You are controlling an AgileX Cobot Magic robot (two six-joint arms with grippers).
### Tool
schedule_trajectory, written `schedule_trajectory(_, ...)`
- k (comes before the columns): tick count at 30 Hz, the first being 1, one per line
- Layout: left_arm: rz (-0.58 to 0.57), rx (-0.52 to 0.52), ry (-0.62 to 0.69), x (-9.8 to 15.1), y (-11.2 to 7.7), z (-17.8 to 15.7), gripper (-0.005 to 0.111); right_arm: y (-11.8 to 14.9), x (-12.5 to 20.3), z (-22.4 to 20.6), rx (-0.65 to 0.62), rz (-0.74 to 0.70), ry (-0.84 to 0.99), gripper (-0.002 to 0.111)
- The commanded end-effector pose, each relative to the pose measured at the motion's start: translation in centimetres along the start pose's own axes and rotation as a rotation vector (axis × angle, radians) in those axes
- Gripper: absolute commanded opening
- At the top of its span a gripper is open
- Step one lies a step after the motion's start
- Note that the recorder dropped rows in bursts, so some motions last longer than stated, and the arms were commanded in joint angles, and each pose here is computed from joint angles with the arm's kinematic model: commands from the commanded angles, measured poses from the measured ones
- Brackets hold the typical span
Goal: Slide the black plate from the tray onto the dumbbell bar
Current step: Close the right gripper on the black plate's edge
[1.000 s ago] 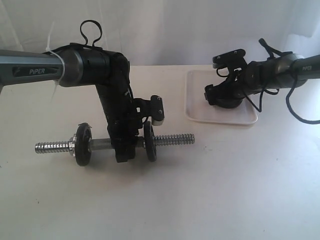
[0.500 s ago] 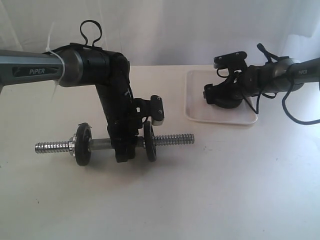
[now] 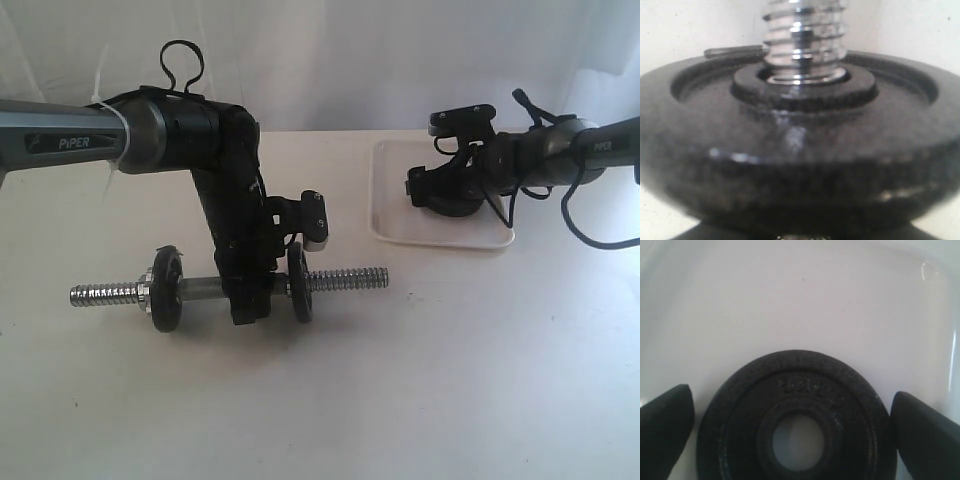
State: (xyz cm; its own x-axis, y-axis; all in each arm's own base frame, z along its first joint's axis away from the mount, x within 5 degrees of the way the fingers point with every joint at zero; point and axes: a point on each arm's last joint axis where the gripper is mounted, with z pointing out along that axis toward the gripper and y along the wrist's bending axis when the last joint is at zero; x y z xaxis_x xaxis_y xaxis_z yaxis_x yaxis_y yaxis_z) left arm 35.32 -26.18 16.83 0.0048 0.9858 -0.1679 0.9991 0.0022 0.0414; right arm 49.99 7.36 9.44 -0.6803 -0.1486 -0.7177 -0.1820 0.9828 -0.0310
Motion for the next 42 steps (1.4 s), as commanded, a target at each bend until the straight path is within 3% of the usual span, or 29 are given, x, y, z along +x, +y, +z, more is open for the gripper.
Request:
schedule_trajectory(1, -0.025, 0.005, -0.05, -0.4, -0.2, -0.7, 0.0, -0.3, 2.6, 0.8, -0.008, -0.06, 0.166, 0.103)
schedule_trajectory(22, -0.025, 0.005, -0.05, -0.4, -0.2, -0.7, 0.0, -0.1, 4.8, 2.0, -0.017, -0.054, 0.253, 0.102)
schedule_trajectory(25, -0.025, 0.005, -0.05, -0.4, -0.2, -0.7, 0.0, -0.1, 4.8, 2.0, -0.017, -0.052, 0.256, 0.086)
schedule_trajectory(29, -0.025, 0.005, -0.05, -0.4, -0.2, -0.7, 0.0, -0.1, 4.9, 2.0, -0.011, -0.008, 0.261, 0.027)
schedule_trajectory(31, -0.025, 0.005, -0.05, -0.4, -0.2, -0.7, 0.0, -0.2, 4.9, 2.0, -0.015, -0.066, 0.264, 0.0)
schedule_trajectory(33, -0.025, 0.005, -0.05, -0.4, -0.2, -0.7, 0.0, -0.2, 4.8, 2.0, -0.019, -0.136, 0.262, 0.001)
schedule_trajectory(42, -0.031, 0.01, -0.058, -0.5, -0.2, -0.7, 0.0, -0.3, 3.6, 1.2, -0.014, -0.125, 0.215, 0.0)
